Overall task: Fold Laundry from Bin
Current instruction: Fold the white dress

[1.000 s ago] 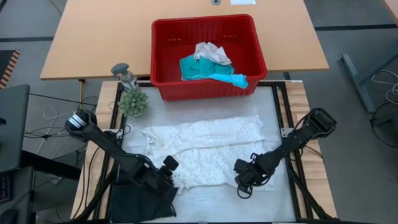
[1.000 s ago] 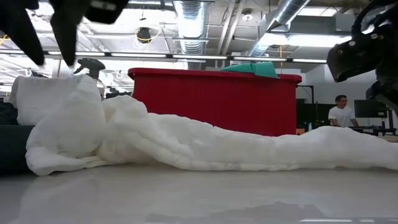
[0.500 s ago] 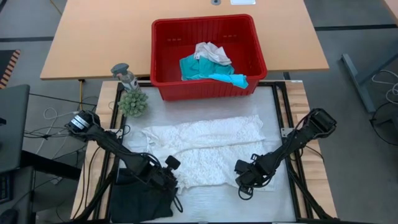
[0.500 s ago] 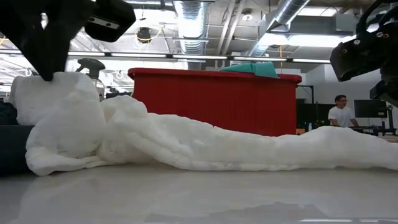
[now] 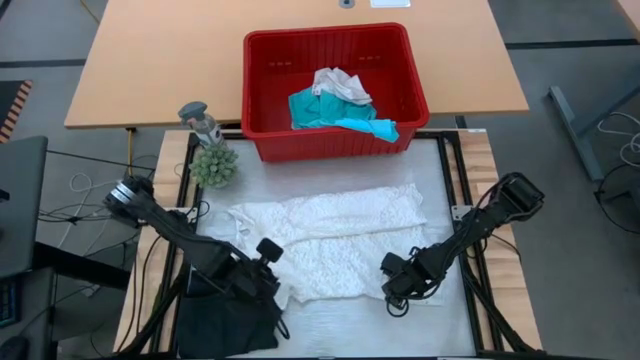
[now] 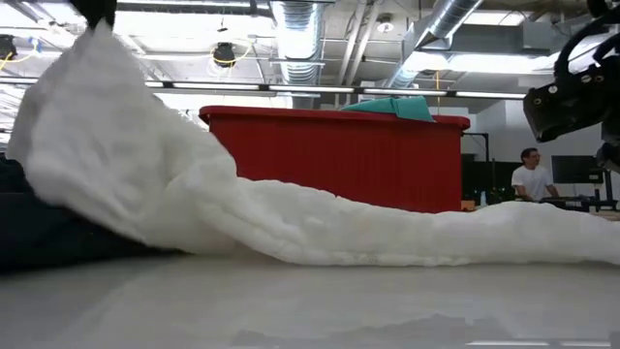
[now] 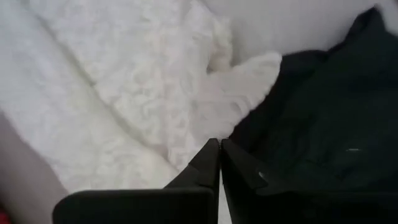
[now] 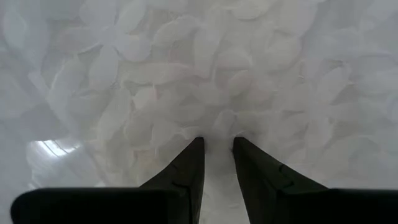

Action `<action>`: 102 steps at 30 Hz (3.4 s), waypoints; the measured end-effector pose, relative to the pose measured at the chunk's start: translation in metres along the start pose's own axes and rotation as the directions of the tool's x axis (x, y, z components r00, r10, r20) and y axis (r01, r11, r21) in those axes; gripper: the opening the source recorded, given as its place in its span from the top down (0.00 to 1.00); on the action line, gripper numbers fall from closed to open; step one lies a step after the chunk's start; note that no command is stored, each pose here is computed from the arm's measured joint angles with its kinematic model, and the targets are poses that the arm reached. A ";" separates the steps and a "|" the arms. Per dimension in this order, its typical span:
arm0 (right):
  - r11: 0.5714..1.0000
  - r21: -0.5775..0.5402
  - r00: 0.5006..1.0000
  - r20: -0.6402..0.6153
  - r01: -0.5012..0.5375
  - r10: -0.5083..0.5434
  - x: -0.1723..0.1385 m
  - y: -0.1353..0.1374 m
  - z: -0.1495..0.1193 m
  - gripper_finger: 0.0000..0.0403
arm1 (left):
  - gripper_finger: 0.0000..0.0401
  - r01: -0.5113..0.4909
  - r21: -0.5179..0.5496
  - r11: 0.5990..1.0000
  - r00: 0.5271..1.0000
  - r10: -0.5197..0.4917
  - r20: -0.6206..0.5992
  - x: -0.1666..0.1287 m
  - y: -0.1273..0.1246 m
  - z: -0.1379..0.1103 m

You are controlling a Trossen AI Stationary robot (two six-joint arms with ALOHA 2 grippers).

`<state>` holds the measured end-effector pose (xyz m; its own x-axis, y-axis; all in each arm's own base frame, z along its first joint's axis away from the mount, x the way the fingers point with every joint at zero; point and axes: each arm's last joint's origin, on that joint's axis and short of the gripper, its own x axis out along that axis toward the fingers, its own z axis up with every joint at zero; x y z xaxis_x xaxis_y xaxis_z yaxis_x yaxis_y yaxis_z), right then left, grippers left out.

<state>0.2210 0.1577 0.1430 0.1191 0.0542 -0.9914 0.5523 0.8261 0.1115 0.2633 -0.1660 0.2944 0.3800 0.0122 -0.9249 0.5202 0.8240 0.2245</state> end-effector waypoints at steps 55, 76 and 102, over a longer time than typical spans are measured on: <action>0.996 0.056 0.998 -0.009 -0.062 0.063 -0.003 0.010 -0.001 0.71 | 0.76 -0.113 -0.667 0.736 0.905 0.353 0.237 0.036 0.024 -0.187; 0.995 0.055 0.996 -0.035 -0.079 0.081 -0.003 0.012 -0.003 0.71 | 0.52 -0.246 -0.554 0.795 0.965 0.253 -0.067 0.086 0.045 -0.188; 0.996 0.034 0.996 -0.028 -0.086 0.087 -0.004 0.014 -0.007 0.71 | 0.85 -0.187 -0.515 0.837 0.981 0.190 -0.047 0.056 0.055 -0.168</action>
<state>0.2222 0.1732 0.1479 0.1433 0.1418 -0.9795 0.5678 0.7989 0.1987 0.1846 -0.0243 0.2036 0.4358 0.1952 -0.8786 -0.0295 0.9788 0.2028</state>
